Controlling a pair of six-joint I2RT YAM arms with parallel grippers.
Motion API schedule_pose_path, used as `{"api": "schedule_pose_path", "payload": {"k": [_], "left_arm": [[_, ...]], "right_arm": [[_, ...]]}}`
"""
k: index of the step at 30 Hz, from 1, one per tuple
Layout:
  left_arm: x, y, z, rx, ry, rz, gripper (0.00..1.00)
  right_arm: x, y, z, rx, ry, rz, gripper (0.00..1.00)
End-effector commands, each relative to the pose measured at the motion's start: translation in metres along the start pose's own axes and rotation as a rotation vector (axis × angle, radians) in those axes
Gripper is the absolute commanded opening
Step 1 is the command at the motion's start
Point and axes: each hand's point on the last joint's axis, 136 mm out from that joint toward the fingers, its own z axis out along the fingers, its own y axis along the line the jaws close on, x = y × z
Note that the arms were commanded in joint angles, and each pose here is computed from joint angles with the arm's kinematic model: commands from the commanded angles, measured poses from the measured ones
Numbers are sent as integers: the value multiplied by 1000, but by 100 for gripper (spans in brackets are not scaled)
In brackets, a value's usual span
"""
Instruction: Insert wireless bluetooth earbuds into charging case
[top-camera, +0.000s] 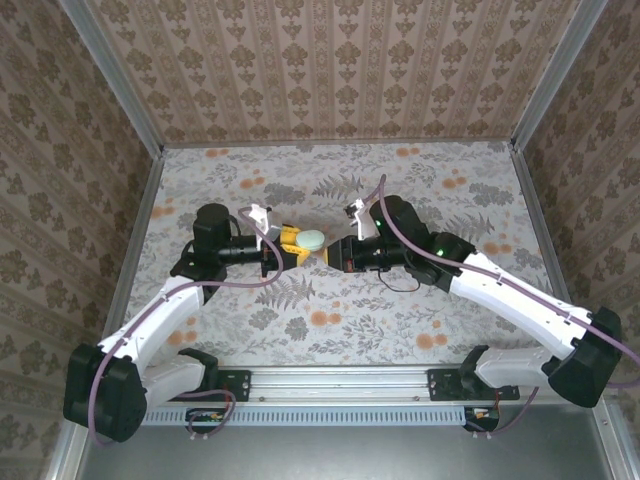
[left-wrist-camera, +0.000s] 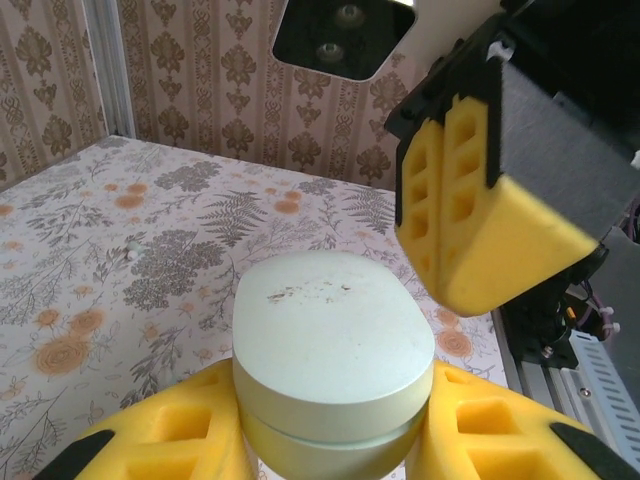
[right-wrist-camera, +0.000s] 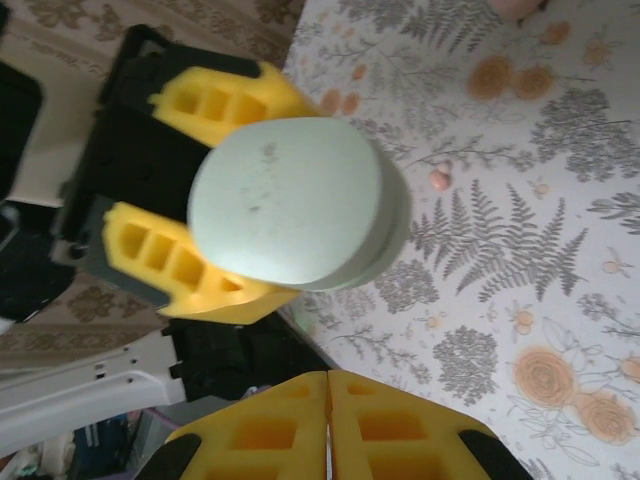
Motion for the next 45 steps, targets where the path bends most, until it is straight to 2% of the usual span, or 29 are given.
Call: {"api": "schedule_pose_path", "payload": {"k": [1,8,12,18,24,29,36,45], "left_arm": [[-7,2,-1,-9,-3,6,0],[-1,8,-7,-48,6,-17,1],[0,13,-7,-65,11,-25,1],[5,18,-7,-84,21,-33,1],[12,25,-6,-101,26,-45,1],[18,32,-2,-99,28,-59,1],[24,42,5,-86,38,-75,1],[32,49,10,-74,47,-101,2]], "right_arm": [[-12,-23,-11,110,-59,62,10],[-32,-95,-37,300,-114,217,16],[-55,-138,-40,448,-116,241,26],[-90,-205,-14,588,-73,309,27],[-103,-265,16,718,0,334,28],[-114,-300,31,789,27,338,28],[-132,-335,32,878,34,352,32],[-126,-365,42,911,76,375,31]]}}
